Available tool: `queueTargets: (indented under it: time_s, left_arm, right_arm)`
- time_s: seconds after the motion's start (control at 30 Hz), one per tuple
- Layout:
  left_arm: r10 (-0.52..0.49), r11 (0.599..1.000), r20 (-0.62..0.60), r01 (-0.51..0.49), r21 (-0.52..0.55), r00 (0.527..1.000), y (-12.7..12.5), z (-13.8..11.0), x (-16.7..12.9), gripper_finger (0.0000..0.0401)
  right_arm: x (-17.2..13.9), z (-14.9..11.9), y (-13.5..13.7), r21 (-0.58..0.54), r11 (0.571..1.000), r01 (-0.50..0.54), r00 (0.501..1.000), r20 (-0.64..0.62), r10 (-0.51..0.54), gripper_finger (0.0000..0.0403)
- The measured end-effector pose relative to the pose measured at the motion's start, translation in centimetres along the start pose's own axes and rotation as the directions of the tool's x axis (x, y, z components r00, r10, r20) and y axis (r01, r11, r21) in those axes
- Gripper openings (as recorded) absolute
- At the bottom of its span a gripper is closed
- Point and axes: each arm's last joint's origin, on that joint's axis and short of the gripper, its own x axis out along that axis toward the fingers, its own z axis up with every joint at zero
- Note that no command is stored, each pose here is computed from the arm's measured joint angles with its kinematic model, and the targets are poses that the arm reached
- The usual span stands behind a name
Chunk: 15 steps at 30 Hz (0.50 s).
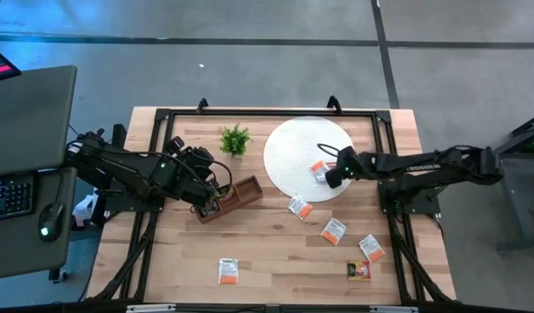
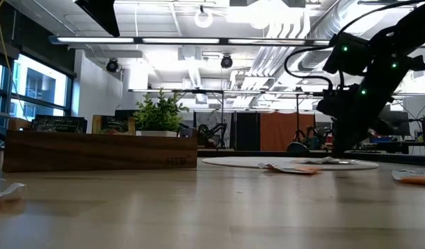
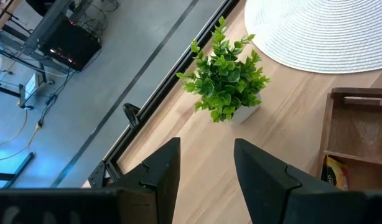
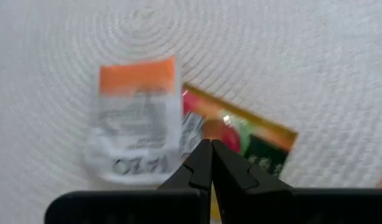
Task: Pick & Place Tea
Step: Put the yellow tea bag into the middle section of the wooden organizer
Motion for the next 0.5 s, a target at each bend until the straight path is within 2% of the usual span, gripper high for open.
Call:
queueTargets:
  time_s: [0.2,0.5]
  left_arm:
    - [0.0,1.0,-0.001,0.0,0.0,1.0,0.0,0.0,0.0,0.0147]
    - [-0.001,1.0,-0.001,0.001,-0.001,1.0,0.0,0.0,0.0,0.0147]
  right_arm:
    - [-0.04,-0.29,-0.3,-0.001,0.999,0.046,0.999,-0.014,-0.046,0.0023]
    - [-0.07,-0.32,-0.5,0.044,0.995,0.087,0.996,0.0,-0.087,0.0122]
